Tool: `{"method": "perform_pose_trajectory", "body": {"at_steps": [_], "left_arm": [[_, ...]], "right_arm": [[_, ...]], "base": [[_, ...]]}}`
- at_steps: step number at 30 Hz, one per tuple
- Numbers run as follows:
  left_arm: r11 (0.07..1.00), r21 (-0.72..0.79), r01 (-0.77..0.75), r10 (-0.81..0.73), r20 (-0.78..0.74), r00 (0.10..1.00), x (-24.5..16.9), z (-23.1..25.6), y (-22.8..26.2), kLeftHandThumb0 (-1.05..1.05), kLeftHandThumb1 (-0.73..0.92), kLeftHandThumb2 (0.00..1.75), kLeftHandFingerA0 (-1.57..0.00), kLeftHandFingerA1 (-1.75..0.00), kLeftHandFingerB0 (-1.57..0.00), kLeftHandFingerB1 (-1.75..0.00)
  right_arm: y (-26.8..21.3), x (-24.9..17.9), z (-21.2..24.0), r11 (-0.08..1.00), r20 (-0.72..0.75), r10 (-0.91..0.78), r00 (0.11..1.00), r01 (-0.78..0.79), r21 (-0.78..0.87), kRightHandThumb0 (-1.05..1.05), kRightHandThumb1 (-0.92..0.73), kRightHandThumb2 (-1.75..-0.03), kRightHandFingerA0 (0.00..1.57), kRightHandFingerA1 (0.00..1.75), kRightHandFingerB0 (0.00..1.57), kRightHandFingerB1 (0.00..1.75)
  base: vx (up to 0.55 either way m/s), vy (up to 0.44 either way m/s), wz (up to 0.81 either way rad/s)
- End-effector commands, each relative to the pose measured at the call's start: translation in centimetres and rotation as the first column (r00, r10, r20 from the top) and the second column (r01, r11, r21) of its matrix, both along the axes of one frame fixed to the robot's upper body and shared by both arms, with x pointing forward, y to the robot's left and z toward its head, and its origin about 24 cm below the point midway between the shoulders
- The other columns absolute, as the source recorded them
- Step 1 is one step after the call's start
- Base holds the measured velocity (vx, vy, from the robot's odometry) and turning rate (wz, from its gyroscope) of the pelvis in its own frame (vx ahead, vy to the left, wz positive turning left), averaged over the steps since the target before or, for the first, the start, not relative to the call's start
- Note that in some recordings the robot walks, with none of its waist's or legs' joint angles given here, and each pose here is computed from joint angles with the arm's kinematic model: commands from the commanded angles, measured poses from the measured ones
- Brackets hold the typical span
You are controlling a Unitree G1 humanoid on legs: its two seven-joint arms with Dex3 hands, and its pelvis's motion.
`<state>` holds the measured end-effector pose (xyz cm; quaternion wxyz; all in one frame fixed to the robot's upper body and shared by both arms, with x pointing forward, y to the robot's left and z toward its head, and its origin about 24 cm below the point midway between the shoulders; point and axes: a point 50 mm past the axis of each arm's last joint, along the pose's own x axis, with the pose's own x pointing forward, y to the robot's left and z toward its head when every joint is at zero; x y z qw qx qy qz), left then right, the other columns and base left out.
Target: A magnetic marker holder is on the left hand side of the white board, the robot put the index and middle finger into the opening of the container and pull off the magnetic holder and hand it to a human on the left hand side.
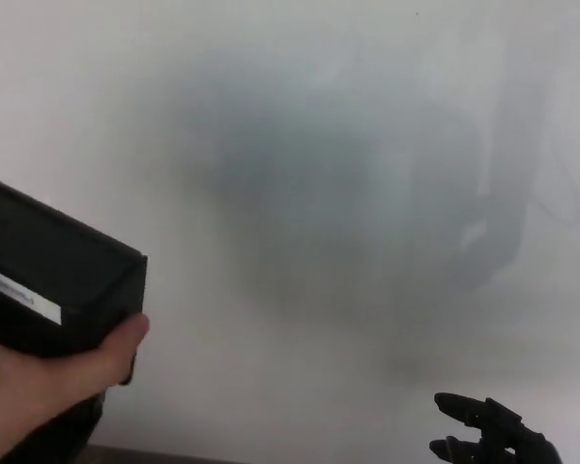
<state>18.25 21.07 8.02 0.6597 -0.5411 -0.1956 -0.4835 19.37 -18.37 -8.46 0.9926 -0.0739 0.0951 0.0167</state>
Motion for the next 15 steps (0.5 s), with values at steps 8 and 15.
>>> {"method": "perform_pose_trajectory", "body": {"at_steps": [8, 15], "left_arm": [[1.000, -0.018, -0.022, 0.022, 0.023, 0.999, -0.3, -0.1, 0.1, -1.05, 0.62, 0.60, -0.54, -0.41, -0.44, -0.38], [1.000, 0.024, -0.020, 0.021, -0.058, 0.998, 0.3, -2.2, 0.2, -1.05, 0.58, 0.60, -0.55, -0.37, -0.48, -0.39]], "right_arm": [[-0.7, 0.1, 0.0, 0.999, -0.015, -0.022, 1.000, 0.021, -0.032, -0.60, -0.75, -0.63, 0.78, 0.48, 0.63, 0.44], [-0.6, 0.0, -0.1, 0.999, -0.014, -0.025, 1.000, 0.024, -0.030, -0.59, -0.75, -0.63, 0.79, 0.49, 0.64, 0.45]], "base": [[0.00, 0.000, 0.00], [0.00, 0.000, 0.00]]}}
